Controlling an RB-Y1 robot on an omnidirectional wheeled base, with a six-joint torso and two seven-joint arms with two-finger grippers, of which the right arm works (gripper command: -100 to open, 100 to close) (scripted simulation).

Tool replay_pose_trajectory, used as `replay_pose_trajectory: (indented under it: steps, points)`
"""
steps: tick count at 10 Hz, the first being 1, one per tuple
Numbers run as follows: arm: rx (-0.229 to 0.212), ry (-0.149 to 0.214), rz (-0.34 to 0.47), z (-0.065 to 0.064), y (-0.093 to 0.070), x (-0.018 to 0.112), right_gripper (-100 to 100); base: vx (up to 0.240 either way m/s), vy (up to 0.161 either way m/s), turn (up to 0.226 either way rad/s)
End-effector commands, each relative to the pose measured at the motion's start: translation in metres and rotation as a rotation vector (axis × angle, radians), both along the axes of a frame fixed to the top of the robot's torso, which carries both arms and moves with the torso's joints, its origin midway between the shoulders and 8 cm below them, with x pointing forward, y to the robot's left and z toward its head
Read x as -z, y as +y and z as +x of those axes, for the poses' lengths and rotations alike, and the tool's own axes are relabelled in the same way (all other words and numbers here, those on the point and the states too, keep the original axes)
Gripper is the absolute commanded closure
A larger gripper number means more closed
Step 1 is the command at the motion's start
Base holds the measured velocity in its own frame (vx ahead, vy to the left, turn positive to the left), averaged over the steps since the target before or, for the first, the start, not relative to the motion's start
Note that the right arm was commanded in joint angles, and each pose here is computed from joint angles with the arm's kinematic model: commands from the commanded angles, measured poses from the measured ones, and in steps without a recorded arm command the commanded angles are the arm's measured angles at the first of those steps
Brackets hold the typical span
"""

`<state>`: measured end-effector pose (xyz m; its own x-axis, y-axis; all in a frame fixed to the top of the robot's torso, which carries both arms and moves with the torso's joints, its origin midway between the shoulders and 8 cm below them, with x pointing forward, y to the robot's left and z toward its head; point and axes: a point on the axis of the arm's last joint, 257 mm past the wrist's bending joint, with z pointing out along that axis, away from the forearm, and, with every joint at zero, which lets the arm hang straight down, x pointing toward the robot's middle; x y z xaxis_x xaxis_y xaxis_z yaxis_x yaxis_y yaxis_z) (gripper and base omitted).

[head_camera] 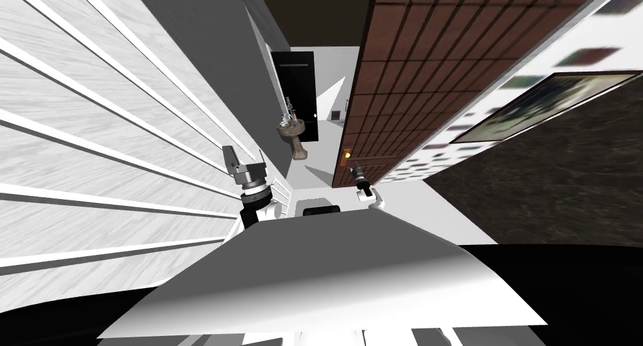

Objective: Pull the door open

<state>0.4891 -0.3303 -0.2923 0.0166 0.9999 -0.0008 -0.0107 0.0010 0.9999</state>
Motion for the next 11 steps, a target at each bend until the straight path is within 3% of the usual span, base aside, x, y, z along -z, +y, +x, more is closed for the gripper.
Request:
replay_pose_trajectory:
  steps: [1,7,8,9,11]
  points:
    - [0.010,0.001,0.000,0.000,-0.007,0.000,-100,0.187,0.022,0.079]
    - [0.067,0.005,0.001,0.001,-0.052,0.004,-100,0.203,0.008,0.095]
    - [0.062,0.006,0.000,0.001,-0.048,0.004,-100,0.112,-0.007,0.022]
    - [0.062,0.006,0.000,0.001,-0.048,0.004,100,-0.016,0.001,-0.020]
    - [0.062,0.006,0.000,0.001,-0.048,0.004,100,-0.038,0.001,0.003]
